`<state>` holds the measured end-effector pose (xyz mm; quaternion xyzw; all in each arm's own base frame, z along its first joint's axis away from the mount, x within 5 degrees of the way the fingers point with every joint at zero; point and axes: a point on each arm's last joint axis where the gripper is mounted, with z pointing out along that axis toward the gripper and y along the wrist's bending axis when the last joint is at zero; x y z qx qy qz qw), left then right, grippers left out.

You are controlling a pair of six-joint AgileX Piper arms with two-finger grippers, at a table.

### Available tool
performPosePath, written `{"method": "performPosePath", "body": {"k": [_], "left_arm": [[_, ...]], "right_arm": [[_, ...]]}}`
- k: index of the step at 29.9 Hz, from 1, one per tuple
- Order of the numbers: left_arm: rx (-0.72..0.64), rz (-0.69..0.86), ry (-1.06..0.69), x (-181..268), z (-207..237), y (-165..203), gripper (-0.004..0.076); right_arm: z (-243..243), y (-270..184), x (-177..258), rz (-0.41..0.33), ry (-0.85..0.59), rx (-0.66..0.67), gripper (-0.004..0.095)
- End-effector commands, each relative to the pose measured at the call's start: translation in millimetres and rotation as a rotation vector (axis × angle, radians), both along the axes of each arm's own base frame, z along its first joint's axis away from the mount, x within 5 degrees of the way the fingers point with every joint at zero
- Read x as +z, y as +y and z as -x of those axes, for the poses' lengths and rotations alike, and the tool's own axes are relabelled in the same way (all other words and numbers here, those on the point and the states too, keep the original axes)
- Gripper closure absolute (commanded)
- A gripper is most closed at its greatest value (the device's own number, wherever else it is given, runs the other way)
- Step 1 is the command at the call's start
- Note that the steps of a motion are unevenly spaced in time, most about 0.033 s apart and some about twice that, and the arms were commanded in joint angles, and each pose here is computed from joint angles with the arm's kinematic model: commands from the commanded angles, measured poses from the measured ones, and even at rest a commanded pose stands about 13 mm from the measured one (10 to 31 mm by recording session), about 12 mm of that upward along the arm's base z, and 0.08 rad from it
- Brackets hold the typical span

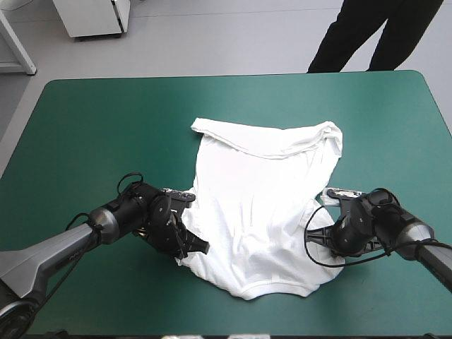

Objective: Fold the cloth

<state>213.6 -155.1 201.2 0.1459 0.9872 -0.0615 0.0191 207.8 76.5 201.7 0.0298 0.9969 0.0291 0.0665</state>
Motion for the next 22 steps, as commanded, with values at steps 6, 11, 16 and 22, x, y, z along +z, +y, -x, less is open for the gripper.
{"method": "performPosePath", "body": {"k": [6, 11, 16, 22], "left_arm": [[0.000, 0.028, -0.046, 12.1, -3.2, -1.4, 0.0734], [-0.036, 0.086, -0.148, 61.9, -5.4, -2.6, 0.0734], [-0.063, 0.182, -0.300, 133.3, -6.5, -3.9, 0.0734], [-0.109, 0.267, -0.453, 210.3, -1.7, -1.3, 0.0734]], "right_arm": [[8.1, -3.7, 0.1, 0.021, 0.002, 0.032, 0.0925], [16.7, -7.0, 46.5, -0.012, -0.117, 0.066, 0.0925], [23.4, -9.2, 114.5, -0.049, -0.285, 0.137, 0.0925], [26.5, -11.1, 197.5, -0.085, -0.495, 0.169, 0.0925]]}}
